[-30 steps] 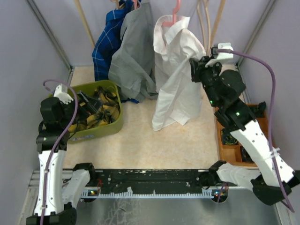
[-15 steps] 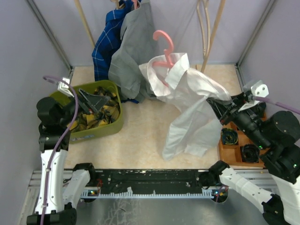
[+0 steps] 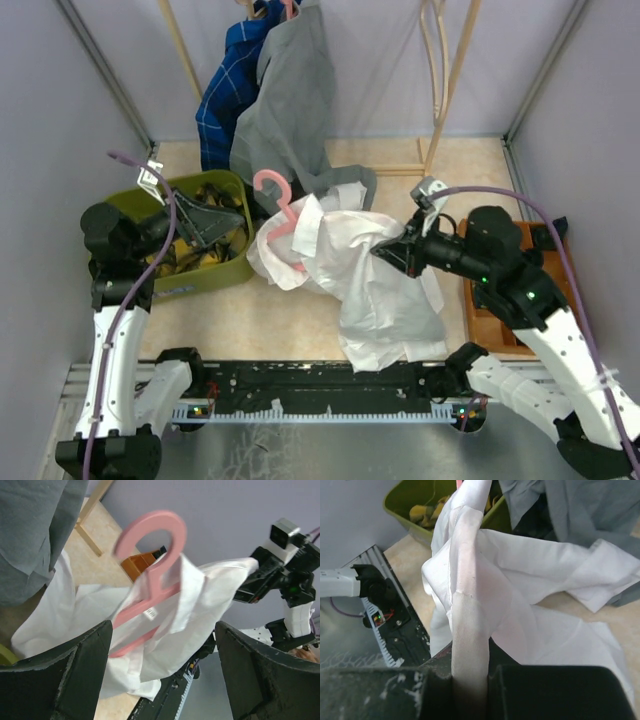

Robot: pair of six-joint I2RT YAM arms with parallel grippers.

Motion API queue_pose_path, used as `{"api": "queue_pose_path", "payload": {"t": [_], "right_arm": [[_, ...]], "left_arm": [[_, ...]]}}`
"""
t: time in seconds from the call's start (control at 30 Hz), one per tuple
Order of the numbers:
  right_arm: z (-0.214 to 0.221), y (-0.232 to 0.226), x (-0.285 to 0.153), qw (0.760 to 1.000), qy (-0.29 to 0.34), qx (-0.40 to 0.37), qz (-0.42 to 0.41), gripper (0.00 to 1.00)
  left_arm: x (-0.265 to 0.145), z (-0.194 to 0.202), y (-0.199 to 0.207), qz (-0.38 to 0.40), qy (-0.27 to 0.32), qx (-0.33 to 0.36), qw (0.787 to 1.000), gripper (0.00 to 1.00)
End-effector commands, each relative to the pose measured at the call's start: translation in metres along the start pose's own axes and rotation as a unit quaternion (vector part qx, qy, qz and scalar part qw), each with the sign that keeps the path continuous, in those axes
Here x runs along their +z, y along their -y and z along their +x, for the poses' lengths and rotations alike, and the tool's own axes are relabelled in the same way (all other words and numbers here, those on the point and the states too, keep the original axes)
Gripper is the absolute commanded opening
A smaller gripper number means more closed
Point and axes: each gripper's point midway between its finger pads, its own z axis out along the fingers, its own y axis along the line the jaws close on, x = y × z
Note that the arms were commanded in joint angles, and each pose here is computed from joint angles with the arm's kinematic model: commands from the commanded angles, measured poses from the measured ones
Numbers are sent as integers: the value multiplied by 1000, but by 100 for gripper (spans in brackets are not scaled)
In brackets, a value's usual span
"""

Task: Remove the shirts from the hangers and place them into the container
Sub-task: Remove the shirt from the hanger.

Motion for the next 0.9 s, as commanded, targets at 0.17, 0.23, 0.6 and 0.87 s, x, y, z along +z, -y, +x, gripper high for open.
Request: {"api": "queue_pose_path", "payload": {"t": [0.17,0.23,0.6,0.87], "right_arm": [[-15,-10,35,997,37,44,-60,0],[-12,-9,38,997,30,47,-60,0],[-6,-13,30,997,20,50,-63,0],[-8,-12,25,997,25,49,-55,0]], "left_arm": [[17,8,9,7,-4,-36,999,83],[28,16,5,-23,-11,-40,999,84],[50,35,-28,-136,5,-61,989,72],[65,49,-31,-182,-5,-64,981,60]]}}
